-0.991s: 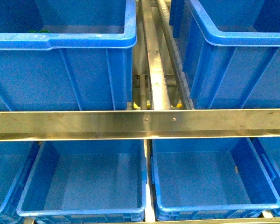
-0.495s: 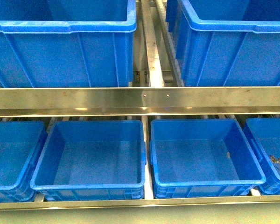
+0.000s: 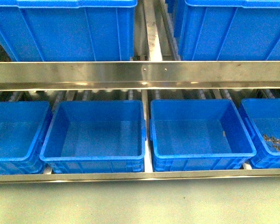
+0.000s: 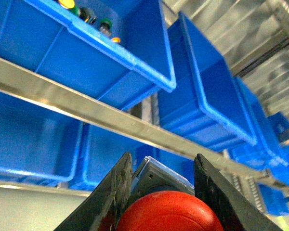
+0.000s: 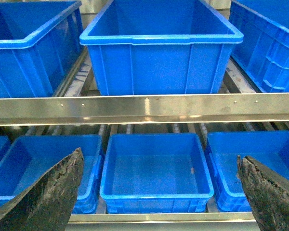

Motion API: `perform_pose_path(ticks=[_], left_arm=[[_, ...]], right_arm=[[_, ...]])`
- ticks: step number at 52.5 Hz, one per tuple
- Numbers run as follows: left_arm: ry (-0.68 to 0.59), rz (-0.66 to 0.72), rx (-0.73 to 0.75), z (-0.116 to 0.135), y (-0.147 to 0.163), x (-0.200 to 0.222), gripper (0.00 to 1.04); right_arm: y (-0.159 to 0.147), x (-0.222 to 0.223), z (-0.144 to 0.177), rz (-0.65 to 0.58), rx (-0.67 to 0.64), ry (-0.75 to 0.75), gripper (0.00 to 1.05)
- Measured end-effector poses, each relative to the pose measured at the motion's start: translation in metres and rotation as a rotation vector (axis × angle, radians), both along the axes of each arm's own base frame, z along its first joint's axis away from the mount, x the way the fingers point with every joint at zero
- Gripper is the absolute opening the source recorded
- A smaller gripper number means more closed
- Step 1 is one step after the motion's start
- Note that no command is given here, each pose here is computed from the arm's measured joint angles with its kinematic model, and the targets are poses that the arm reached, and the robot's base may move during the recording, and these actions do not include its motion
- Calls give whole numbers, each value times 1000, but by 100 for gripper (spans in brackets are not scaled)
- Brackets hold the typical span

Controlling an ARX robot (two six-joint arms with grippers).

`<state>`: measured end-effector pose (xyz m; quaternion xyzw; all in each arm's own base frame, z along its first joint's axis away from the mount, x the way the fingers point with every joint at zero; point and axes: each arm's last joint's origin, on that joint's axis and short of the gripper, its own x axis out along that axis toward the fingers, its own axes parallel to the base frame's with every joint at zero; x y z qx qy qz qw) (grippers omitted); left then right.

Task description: Pick red and yellow buttons and place in box

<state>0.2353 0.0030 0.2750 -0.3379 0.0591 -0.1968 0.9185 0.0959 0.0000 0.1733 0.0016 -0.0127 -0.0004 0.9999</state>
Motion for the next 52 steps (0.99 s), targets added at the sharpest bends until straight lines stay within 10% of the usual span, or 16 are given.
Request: perform_pose_path(ticks=[10, 26, 52], left_arm=[[-162, -162, -233, 32, -29, 71, 32], [-163, -578, -327, 56, -169, 135, 32], [-92, -917, -447, 41, -293, 109, 32]], right_arm=[[0, 0, 0, 0, 0, 0, 97], [0, 0, 0, 0, 0, 0, 97], [0, 0, 0, 0, 0, 0, 97]])
